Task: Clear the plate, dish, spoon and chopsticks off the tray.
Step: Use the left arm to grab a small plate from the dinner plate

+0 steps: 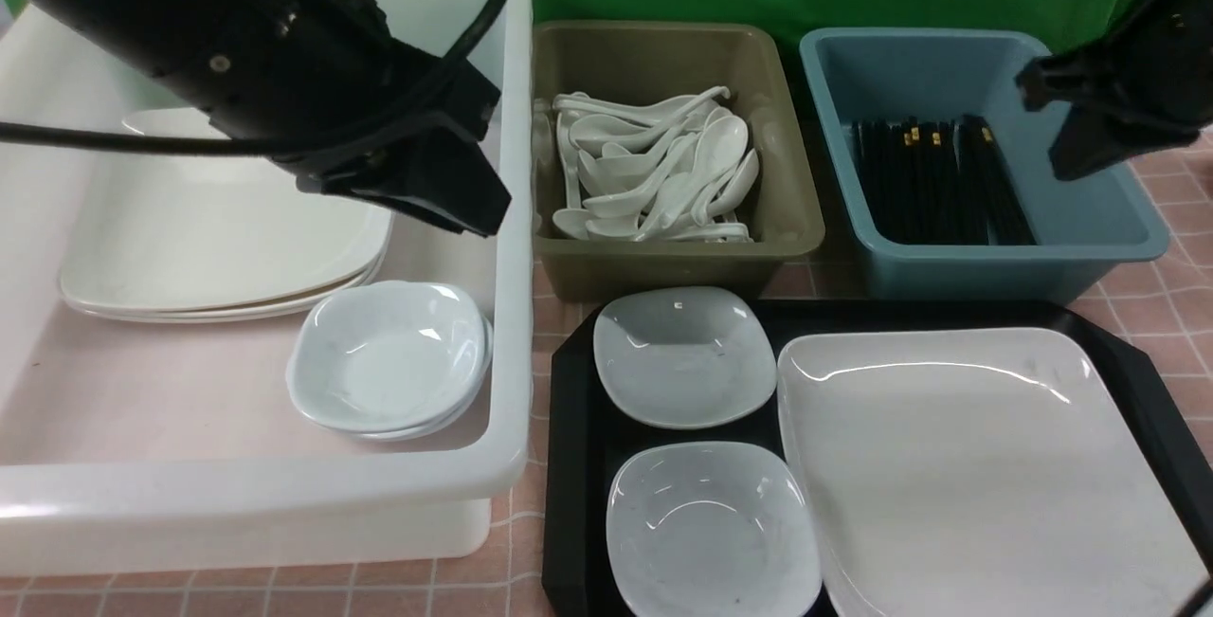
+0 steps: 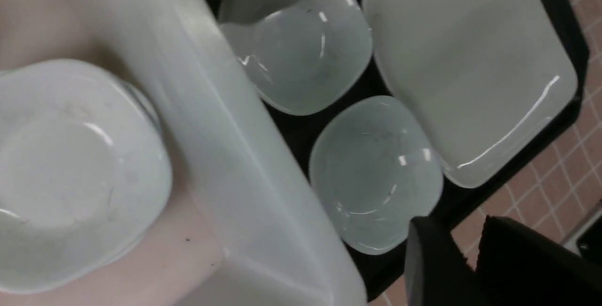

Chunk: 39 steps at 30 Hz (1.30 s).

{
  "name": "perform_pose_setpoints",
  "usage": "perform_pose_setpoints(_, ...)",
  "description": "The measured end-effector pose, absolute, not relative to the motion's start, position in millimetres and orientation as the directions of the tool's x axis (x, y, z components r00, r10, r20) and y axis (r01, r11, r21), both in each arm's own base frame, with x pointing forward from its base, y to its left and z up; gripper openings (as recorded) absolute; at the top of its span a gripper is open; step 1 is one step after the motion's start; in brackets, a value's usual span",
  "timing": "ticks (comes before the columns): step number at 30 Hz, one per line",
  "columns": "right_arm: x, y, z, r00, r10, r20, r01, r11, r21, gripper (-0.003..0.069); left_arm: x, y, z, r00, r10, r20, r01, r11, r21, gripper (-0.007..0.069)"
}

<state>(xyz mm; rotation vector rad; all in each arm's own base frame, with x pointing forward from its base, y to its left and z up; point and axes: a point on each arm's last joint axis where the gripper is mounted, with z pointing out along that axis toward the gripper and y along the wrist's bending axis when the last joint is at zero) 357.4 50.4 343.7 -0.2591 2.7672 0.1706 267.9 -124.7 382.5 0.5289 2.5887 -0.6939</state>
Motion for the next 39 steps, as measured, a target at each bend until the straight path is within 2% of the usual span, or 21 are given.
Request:
perform_pose_setpoints(6,294.2,45.9,357.0,-0.922,-0.210,-0.325,-0.253,0.963,0.096,0.0030,227.8,-154.6,399.8,-0.775,0.356,-0.522,0.586,0.714,-0.383,0.0134)
perform_pose_setpoints(11,236.8,45.3,350.3,-0.923,-0.204,-0.325,-0.267,0.950,0.160,0.0030,191.4,-180.2,394.8,-0.720,0.474,-0.508,0.682,0.621,-0.387,0.0134)
perform_pose_setpoints(16,174.0,41.6,334.0,-0.906,-0.189,-0.379,-0.276,0.942,0.190,0.0030,158.9,-206.0,365.6,-0.664,0.605,-0.440,0.748,0.545,-0.380,0.0133)
perform_pose_setpoints(18,145.7,38.7,319.8,-0.905,-0.187,-0.382,-0.276,0.942,0.193,0.0030,146.7,-220.3,348.9,-0.628,0.658,-0.416,0.778,0.522,-0.350,0.0109)
perform_pose_setpoints(22,114.0,35.1,305.2,-0.895,-0.186,-0.406,-0.281,0.941,0.189,0.0030,136.7,-239.1,327.5,-0.606,0.714,-0.351,0.795,0.552,-0.251,0.0038)
perform_pose_setpoints(23,97.9,33.2,297.9,-0.883,-0.183,-0.433,-0.285,0.941,0.184,0.0030,133.6,-251.8,311.3,-0.580,0.756,-0.304,0.812,0.564,-0.146,0.0006)
perform_pose_setpoints(24,96.7,33.1,298.7,-0.879,-0.182,-0.441,-0.286,0.941,0.182,0.0030,134.4,-251.4,311.2,-0.581,0.755,-0.305,0.811,0.568,-0.137,0.0004)
perform_pose_setpoints(26,83.6,31.6,293.9,-0.861,-0.177,-0.476,-0.291,0.940,0.176,0.0030,132.7,-264.8,294.3,-0.550,0.792,-0.266,0.829,0.555,-0.061,-0.0005)
perform_pose_setpoints(28,76.3,30.8,292.3,-0.849,-0.175,-0.499,-0.295,0.940,0.171,0.0030,132.1,-279.4,278.4,-0.536,0.810,-0.238,0.839,0.543,-0.041,-0.0005)
perform_pose_setpoints(32,70.2,30.2,293.6,-0.834,-0.170,-0.525,-0.297,0.940,0.169,0.0030,138.6,-303.0,248.3,-0.525,0.826,-0.204,0.847,0.531,-0.028,0.0020)
perform_pose_setpoints(37,70.0,30.2,292.8,-0.835,-0.169,-0.524,-0.296,0.940,0.170,0.0030,152.8,-317.7,227.3,-0.473,0.845,-0.249,0.864,0.500,0.053,0.0123)
perform_pose_setpoints(39,70.1,30.2,292.9,-0.834,-0.168,-0.525,-0.296,0.940,0.169,0.0030,157.9,-323.2,221.0,-0.446,0.849,-0.282,0.871,0.485,0.082,0.0205)
